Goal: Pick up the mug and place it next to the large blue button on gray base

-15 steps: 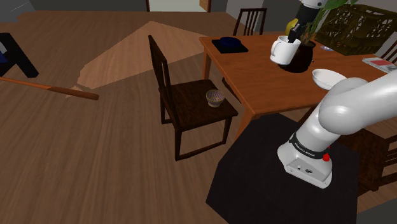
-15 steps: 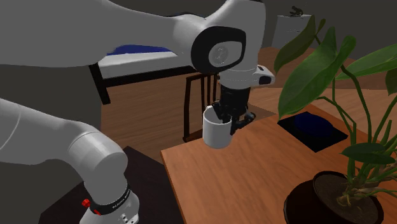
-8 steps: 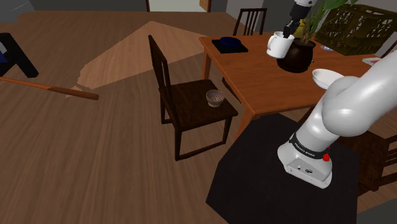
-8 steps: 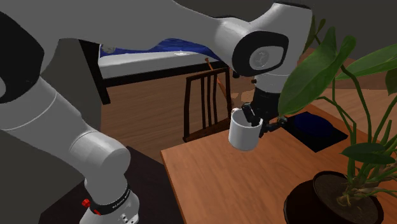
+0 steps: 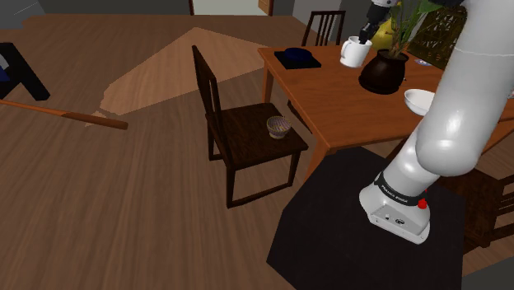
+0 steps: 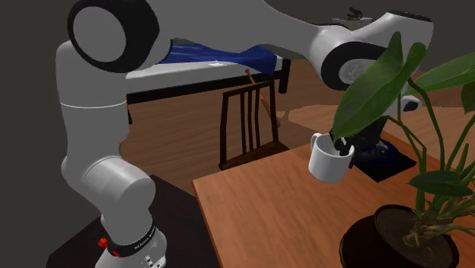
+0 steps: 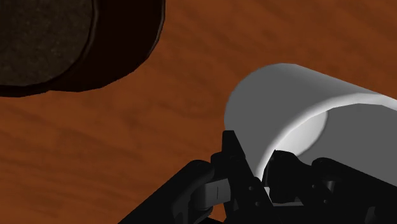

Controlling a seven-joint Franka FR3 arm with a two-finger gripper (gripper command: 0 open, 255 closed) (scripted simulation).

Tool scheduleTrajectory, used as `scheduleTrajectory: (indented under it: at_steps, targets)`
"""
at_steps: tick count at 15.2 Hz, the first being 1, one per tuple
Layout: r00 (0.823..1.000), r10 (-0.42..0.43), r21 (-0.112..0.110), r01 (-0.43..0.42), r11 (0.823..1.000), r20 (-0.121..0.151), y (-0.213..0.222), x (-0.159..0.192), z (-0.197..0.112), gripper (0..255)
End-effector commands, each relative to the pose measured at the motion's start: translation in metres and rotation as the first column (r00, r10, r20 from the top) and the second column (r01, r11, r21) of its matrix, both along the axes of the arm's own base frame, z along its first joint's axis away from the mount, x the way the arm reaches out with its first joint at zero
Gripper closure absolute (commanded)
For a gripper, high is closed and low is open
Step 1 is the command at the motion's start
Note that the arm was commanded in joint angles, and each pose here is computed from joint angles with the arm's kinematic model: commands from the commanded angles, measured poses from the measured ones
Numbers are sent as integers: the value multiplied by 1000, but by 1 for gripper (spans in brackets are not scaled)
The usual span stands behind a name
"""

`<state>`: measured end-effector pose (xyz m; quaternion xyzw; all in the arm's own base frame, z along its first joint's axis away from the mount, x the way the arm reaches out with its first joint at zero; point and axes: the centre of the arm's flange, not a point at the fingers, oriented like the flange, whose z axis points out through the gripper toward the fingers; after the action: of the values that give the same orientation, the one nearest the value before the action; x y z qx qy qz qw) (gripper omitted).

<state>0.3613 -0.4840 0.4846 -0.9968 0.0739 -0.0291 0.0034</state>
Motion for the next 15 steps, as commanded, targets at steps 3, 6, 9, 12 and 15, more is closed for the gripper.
scheduleTrajectory:
  at_steps: [3,6,9,12,15]
  targets:
    - [1000,5,3,-5,1000,5,-44,28,-6,255]
    - [1000,5,3,-5,1000,5,-77,49,-11,255]
    - [1000,5,3,-5,1000,5,-111,69,-16,255]
    - [1000,5,3,-5,1000,5,-130,80,-24,255]
    - [1000,5,3,-5,1000,5,-130,80,-40,255]
